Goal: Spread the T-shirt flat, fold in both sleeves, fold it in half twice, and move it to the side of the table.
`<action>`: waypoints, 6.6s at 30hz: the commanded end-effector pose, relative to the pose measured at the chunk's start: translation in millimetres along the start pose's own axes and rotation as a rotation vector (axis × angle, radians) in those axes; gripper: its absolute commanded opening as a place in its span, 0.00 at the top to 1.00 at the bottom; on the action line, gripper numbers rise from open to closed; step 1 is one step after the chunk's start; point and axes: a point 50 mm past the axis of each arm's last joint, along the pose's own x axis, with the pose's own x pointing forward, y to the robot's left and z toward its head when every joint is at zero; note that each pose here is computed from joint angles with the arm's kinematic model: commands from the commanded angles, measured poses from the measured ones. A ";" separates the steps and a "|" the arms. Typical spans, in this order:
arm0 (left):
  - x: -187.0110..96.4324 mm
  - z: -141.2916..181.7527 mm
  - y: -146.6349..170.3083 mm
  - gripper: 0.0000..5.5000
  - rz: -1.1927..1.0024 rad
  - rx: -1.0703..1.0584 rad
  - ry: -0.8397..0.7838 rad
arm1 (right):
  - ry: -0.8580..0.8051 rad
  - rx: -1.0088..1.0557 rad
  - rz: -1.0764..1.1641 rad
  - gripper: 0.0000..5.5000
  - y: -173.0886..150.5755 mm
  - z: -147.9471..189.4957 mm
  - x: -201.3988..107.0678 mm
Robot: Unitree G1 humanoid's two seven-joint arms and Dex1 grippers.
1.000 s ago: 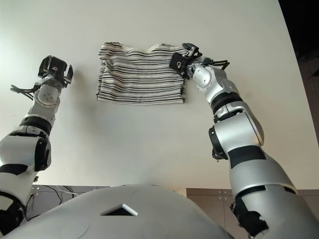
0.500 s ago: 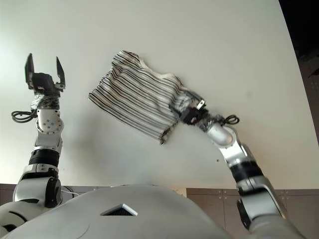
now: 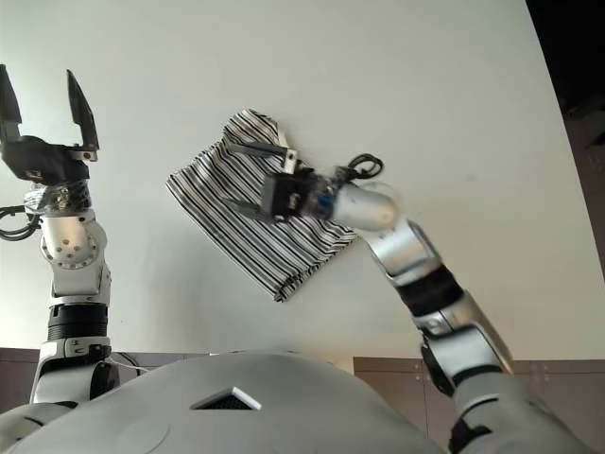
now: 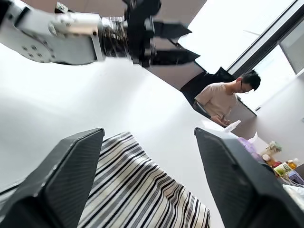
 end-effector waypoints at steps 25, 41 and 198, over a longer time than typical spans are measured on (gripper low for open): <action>-38.1 -0.3 -67.9 0.39 -0.511 0.088 -0.043 | 0.596 0.124 -0.629 0.36 -53.8 -123.8 -26.3; -35.7 -10.9 -153.7 0.39 -1.438 0.538 -0.277 | 0.305 -0.226 -0.839 0.36 -67.9 -27.8 -96.8; 41.6 -86.3 -54.7 0.56 -0.607 0.189 0.465 | 0.469 0.123 -0.463 0.52 -54.7 -105.3 -19.0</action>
